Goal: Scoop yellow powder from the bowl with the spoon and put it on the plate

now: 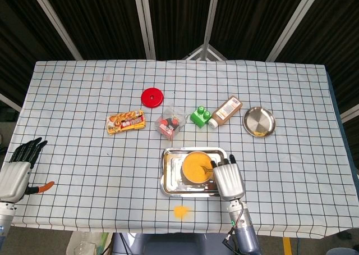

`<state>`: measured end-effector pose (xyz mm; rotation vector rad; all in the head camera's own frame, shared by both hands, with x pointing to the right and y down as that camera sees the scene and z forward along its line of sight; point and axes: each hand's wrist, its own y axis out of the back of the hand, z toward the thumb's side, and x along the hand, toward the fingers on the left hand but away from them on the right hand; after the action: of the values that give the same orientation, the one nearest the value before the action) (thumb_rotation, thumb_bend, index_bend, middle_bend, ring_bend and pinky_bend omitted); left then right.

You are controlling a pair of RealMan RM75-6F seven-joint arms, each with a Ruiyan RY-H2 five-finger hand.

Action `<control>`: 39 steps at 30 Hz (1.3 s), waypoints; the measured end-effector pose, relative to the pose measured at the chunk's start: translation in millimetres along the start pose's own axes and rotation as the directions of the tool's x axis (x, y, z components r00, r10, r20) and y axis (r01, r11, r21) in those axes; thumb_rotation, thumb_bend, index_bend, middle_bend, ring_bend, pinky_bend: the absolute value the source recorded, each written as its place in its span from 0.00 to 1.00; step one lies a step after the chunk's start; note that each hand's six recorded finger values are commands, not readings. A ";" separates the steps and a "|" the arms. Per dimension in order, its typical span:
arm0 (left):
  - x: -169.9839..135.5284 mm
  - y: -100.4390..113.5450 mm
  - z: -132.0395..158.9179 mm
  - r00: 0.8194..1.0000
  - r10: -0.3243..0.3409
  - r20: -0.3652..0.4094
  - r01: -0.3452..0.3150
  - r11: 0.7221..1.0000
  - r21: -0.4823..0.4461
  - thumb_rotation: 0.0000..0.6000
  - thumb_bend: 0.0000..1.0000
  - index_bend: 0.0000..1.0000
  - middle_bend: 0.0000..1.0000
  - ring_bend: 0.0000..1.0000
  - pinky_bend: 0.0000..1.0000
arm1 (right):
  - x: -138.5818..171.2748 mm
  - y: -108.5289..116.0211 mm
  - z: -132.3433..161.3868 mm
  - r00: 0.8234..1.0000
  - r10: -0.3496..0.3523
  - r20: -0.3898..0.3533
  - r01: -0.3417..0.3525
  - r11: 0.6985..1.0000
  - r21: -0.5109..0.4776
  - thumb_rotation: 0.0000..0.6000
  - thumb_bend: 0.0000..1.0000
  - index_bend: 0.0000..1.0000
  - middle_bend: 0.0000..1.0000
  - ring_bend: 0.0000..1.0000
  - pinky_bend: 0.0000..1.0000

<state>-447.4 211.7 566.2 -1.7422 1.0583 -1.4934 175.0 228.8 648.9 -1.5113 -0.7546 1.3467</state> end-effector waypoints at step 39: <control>0.4 -1.6 -0.2 1.000 -0.013 -0.007 0.013 1.000 -0.007 1.00 0.00 0.00 0.00 0.00 0.00 | -0.8 0.2 -8.7 1.000 -0.023 0.007 0.023 0.999 0.033 1.00 0.71 0.97 0.71 0.56 0.35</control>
<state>-447.3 212.1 567.7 -1.7535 1.0592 -1.5063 183.2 225.9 648.6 -1.4677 -0.7489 1.3423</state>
